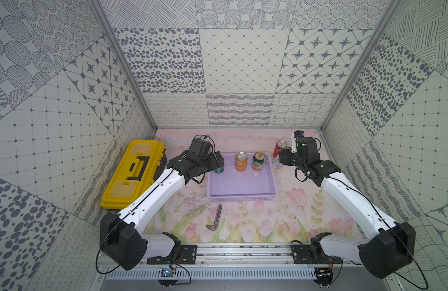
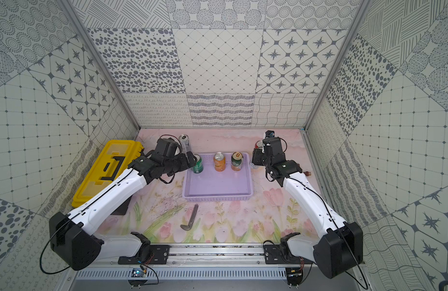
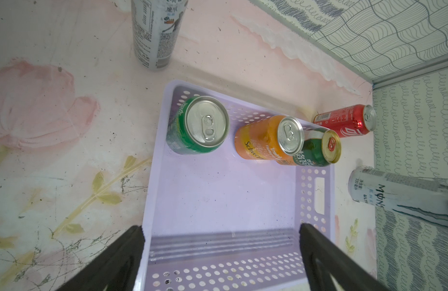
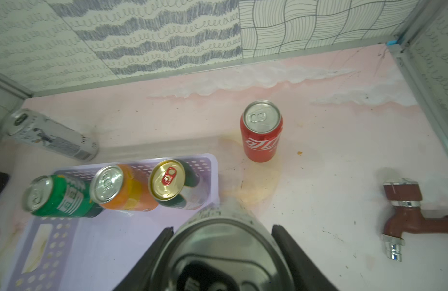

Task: Take out the drinks from the basket
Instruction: Place the drink at the center of the board.

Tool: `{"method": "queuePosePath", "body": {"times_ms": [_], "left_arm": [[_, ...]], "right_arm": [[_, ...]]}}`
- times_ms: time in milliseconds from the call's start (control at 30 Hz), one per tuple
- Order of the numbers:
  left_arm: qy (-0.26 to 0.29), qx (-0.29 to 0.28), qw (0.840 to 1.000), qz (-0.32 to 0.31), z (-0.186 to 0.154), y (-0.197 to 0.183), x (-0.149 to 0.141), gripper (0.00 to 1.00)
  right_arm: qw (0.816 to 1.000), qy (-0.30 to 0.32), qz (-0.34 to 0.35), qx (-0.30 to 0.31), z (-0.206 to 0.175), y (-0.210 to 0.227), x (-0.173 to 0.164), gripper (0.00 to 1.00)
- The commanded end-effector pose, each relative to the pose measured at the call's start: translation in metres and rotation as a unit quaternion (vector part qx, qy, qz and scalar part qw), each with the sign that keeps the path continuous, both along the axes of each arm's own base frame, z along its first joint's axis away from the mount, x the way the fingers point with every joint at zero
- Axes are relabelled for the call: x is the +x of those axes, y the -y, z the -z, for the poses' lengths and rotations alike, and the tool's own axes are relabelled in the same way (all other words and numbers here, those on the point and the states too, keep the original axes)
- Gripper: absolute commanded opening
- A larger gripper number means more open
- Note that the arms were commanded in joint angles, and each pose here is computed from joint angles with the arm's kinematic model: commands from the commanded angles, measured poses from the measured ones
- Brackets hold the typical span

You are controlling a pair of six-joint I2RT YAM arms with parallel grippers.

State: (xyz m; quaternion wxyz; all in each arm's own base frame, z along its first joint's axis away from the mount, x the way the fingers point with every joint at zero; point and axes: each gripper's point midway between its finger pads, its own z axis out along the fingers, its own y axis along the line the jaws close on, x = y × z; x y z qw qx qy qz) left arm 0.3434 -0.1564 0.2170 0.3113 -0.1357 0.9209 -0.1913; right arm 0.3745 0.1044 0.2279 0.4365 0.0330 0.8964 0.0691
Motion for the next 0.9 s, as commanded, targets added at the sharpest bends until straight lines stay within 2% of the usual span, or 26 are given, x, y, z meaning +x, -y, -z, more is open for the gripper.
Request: {"method": "queuePosePath", "body": {"times_ms": [0,333,667,867], "left_arm": [[-0.004,0.008,1.0,0.01,0.003,0.001,-0.001,1.0],[-0.008,0.007,1.0,0.011,0.007,0.003,-0.002,1.0],[-0.007,0.009,1.0,0.012,0.006,0.003,-0.002,1.0],[-0.009,0.01,1.0,0.011,0.007,0.002,-0.002,1.0]], "right_arm": [[0.998,0.051,0.044,-0.015,-0.014,0.01,0.029,0.42],[0.997,0.024,0.077,-0.017,0.024,0.024,0.061,0.42],[0.996,-0.001,0.08,-0.027,0.048,0.027,0.069,0.44],[0.996,-0.013,0.085,-0.026,0.057,0.027,0.07,0.5]]}}
